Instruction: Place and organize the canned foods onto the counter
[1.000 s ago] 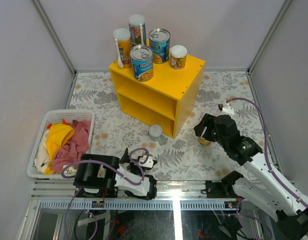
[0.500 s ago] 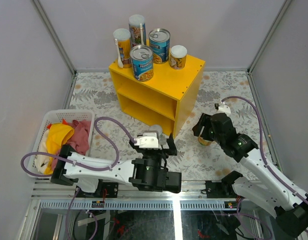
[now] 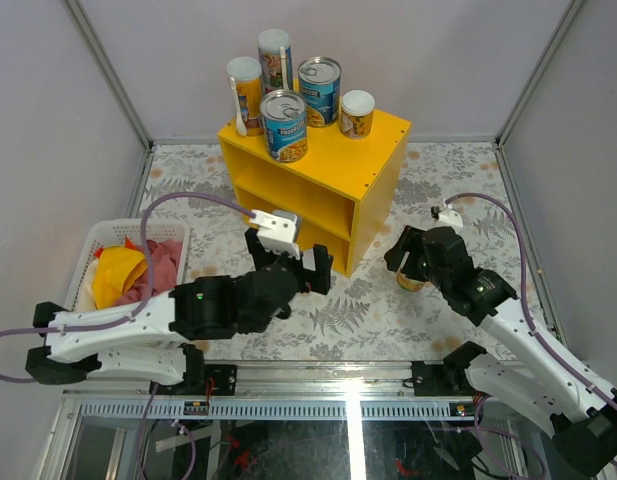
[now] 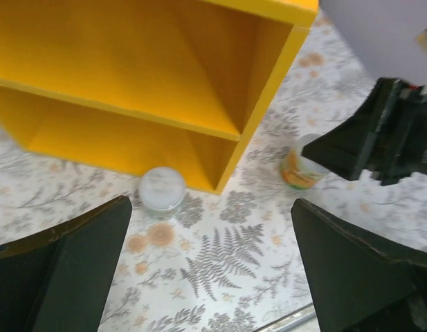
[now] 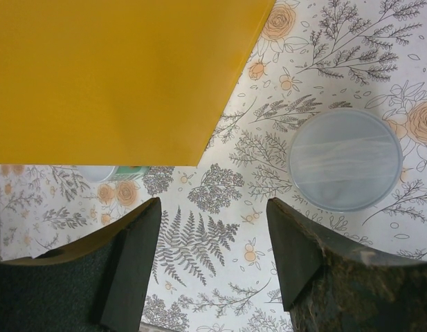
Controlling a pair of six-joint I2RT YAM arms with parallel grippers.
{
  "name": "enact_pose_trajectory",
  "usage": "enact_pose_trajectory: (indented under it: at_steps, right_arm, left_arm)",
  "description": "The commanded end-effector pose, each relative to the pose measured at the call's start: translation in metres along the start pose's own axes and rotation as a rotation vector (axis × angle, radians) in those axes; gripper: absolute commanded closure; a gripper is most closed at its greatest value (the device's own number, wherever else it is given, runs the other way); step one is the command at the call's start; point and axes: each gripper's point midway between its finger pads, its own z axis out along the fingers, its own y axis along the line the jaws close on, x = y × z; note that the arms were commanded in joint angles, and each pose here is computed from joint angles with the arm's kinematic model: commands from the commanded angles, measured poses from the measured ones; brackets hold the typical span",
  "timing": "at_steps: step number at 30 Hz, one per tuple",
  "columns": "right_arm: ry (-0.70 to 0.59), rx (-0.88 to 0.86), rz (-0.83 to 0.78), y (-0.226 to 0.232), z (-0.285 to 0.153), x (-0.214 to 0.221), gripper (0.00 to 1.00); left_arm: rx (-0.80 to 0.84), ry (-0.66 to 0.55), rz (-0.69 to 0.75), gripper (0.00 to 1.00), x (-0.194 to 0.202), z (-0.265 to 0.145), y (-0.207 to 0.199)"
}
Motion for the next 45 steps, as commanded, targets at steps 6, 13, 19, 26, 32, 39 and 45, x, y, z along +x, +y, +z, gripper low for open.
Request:
enact_pose_trajectory:
  at_steps: [6, 13, 19, 26, 32, 39, 45]
  right_arm:
    - [-0.071, -0.050, 0.064, 0.008, -0.008, -0.014, 0.31]
    - [-0.089, -0.046, 0.092, 0.005, -0.010, -0.014, 0.31]
    - [-0.098, -0.041, 0.114, 0.000, -0.008, -0.010, 0.31]
    - [-0.100, -0.026, 0.133, -0.005, -0.002, -0.005, 0.30]
    - [-0.103, -0.013, 0.138, -0.008, 0.004, -0.002, 0.31]
    - [-0.102, 0.002, 0.127, -0.009, 0.010, -0.003, 0.30]
    - [-0.095, 0.018, 0.106, -0.009, 0.016, -0.002, 0.30]
  left_arm:
    - [0.550, -0.099, -0.158, 0.00, 0.000, 0.004, -0.048]
    - [0.597, -0.053, -0.085, 0.00, 0.056, 0.026, -0.042]
    - [0.391, -0.145, -0.064, 0.00, 0.103, 0.052, 0.015]
    - [0.271, -0.166, -0.066, 0.00, 0.144, 0.072, 0.044]
    - [0.236, -0.157, -0.035, 0.00, 0.162, 0.094, 0.052]
    - [0.176, -0.177, -0.039, 0.00, 0.165, 0.118, 0.071]
    - [0.181, -0.199, -0.029, 0.00, 0.164, 0.136, 0.068]
